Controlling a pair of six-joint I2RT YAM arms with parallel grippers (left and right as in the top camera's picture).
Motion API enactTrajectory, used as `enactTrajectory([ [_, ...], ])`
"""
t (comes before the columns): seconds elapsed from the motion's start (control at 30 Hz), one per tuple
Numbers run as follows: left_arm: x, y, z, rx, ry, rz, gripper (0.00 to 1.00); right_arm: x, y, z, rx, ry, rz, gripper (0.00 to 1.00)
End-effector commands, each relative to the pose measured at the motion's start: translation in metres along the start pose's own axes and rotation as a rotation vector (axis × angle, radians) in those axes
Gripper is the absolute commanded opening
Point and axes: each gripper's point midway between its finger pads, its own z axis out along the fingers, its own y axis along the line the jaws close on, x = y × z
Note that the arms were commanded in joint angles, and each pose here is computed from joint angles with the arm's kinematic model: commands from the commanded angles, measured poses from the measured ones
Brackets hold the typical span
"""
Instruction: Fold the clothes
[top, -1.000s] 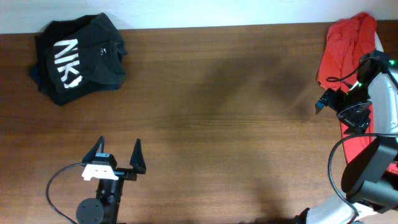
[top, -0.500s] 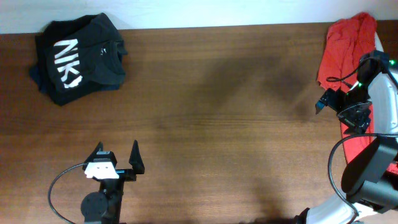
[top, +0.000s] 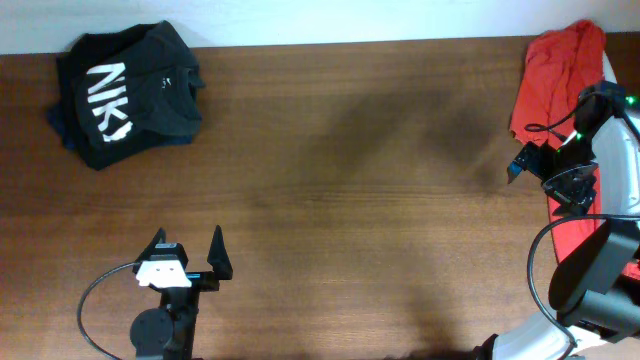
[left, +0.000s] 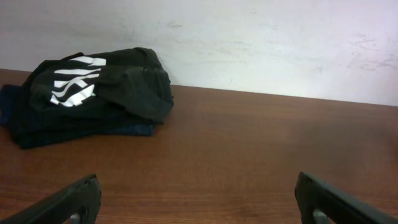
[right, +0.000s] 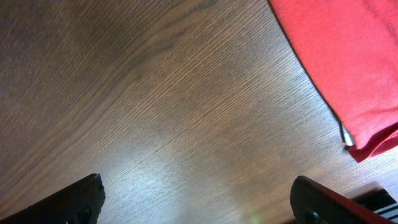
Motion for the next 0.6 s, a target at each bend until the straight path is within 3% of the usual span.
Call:
enactTrajectory([
  [0.0,0.002,0.001,0.000,-0.005,0.001,0.013,0.99,-0.001,0.001,-0.004,-0.002,-0.011,-0.008,0.99],
  [0.3,0.002,0.001,0.000,-0.005,0.001,0.013,0.99,0.000,0.001,-0.011,-0.010,-0.032,-0.009,0.99],
  [0.57,0.003,0.001,0.000,-0.005,0.006,0.013,0.99,0.018,-0.002,-0.087,-0.097,-0.268,-0.021,0.99],
])
